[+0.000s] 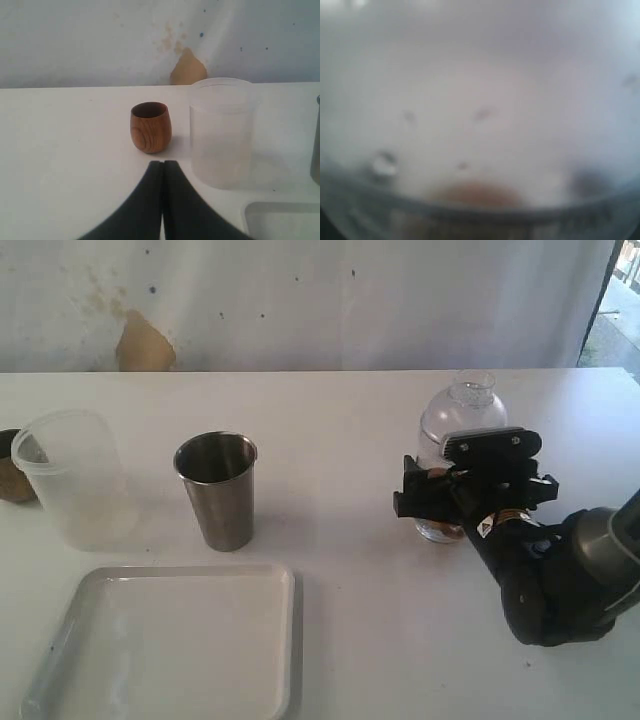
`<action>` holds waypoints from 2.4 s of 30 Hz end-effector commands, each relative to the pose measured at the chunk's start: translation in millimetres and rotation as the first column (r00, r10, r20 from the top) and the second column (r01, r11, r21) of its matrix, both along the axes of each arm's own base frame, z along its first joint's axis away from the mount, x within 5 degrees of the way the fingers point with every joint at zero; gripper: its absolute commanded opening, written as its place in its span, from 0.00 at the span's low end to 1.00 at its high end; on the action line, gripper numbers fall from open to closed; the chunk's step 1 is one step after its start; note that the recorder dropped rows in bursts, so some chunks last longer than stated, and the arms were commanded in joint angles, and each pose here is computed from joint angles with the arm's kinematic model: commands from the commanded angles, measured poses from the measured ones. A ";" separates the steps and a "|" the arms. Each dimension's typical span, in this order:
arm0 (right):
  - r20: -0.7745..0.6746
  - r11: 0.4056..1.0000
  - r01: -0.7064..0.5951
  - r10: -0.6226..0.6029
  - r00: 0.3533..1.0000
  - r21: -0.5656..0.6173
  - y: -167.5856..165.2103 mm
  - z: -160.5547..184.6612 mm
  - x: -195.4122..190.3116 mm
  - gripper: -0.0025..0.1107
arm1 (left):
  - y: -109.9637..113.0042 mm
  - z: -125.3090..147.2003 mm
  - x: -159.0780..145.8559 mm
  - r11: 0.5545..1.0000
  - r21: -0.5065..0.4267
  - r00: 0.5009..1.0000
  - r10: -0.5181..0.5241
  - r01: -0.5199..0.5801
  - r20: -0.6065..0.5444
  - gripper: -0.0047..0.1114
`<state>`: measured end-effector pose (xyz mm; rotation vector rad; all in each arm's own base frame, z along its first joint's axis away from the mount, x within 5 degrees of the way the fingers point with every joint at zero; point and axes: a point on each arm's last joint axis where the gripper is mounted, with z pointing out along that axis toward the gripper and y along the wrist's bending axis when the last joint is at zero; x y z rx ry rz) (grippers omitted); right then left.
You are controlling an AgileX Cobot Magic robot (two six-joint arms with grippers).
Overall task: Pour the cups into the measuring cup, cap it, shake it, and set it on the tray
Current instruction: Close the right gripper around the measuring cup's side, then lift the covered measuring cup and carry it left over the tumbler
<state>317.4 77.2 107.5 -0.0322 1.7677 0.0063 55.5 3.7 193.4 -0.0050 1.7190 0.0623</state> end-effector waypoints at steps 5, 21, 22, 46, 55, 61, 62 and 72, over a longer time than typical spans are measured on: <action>-0.048 1.000 0.013 -0.013 0.999 0.006 -0.4 -4.0 0.6 0.03 | 0.3 -1.5 -0.1 1.000 0.002 1.000 0.005 -0.005 0.000 0.04; -0.013 0.918 -0.391 0.391 0.920 -0.070 43.4 114.9 -7.8 0.02 | 0.3 -1.5 -0.1 1.000 0.002 1.000 0.005 -0.005 0.000 0.04; -0.048 0.901 -0.426 0.423 0.905 -0.080 53.6 123.4 -15.2 0.02 | 0.3 -1.5 -0.1 1.000 0.002 1.000 0.005 -0.005 0.000 0.04; -0.062 0.922 -0.387 0.385 0.921 -0.026 47.0 181.8 -45.9 0.02 | 0.3 -1.5 -0.1 1.000 0.002 1.000 0.005 -0.005 0.000 0.04; -0.056 0.933 -0.360 0.359 0.932 -0.013 46.1 189.7 -40.3 0.02 | 0.3 -1.5 -0.1 1.000 0.002 1.000 0.005 -0.005 0.000 0.04; -0.014 0.957 -0.269 0.272 0.962 0.107 34.1 195.4 -33.6 0.02 | 0.3 -1.5 -0.1 1.000 0.002 1.000 0.005 -0.005 0.000 0.04; -0.022 0.938 -0.345 0.345 0.938 0.027 45.6 196.8 -40.0 0.02 | 0.3 -1.5 -0.1 1.000 0.002 1.000 0.005 -0.005 0.000 0.04; 0.054 0.896 -0.444 0.444 0.894 -0.026 69.5 216.3 -49.8 0.02 | 0.3 -1.5 -0.1 1.000 0.002 1.000 0.005 -0.005 0.000 0.04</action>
